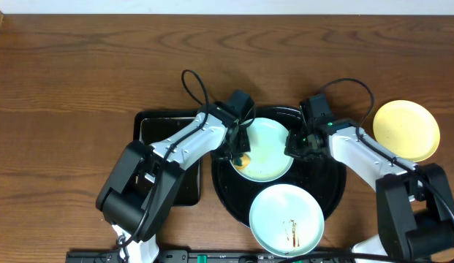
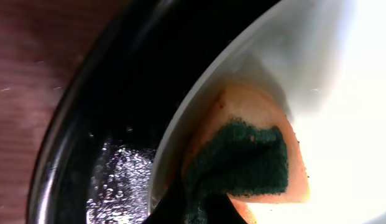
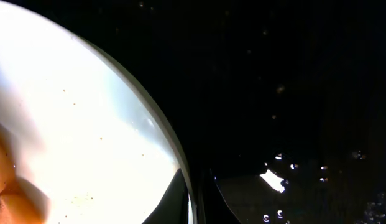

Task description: Clean dirty plates on tray and stack at the side

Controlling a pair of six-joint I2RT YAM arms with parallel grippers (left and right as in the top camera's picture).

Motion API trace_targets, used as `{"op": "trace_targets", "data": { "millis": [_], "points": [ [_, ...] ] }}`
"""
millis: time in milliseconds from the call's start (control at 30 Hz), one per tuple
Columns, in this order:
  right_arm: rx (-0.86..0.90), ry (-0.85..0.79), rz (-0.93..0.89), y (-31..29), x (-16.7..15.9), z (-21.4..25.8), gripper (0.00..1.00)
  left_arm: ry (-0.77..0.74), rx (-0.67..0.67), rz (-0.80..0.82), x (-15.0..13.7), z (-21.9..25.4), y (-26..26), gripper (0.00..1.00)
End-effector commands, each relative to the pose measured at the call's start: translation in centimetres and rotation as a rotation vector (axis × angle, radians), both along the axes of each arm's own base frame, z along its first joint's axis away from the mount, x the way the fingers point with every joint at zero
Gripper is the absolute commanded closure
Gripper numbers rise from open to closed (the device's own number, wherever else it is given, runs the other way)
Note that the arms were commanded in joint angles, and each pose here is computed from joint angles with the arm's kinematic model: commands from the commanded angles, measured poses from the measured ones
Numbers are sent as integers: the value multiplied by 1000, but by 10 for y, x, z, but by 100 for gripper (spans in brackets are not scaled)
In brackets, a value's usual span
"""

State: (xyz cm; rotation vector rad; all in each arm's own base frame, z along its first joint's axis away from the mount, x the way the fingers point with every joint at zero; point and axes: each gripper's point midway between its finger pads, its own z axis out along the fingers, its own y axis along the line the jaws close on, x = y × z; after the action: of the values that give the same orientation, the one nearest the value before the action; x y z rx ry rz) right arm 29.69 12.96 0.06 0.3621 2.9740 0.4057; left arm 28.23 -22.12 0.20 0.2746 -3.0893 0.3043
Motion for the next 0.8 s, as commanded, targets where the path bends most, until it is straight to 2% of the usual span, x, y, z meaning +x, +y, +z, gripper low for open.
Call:
{"op": "trace_targets", "data": {
  "millis": [0, 167, 367, 767],
  "points": [
    [-56, 80, -18, -6, -18, -21, 98, 70, 326, 7, -21, -45, 71, 93],
    [-58, 84, -19, -6, -19, -21, 98, 69, 320, 0, -19, -43, 69, 93],
    [-58, 82, -19, -6, -18, -21, 99, 54, 155, -140, -11, -31, 28, 93],
    [-59, 81, -18, -6, -18, -21, 98, -163, 19, -236, 24, 41, -37, 93]
  ]
}}
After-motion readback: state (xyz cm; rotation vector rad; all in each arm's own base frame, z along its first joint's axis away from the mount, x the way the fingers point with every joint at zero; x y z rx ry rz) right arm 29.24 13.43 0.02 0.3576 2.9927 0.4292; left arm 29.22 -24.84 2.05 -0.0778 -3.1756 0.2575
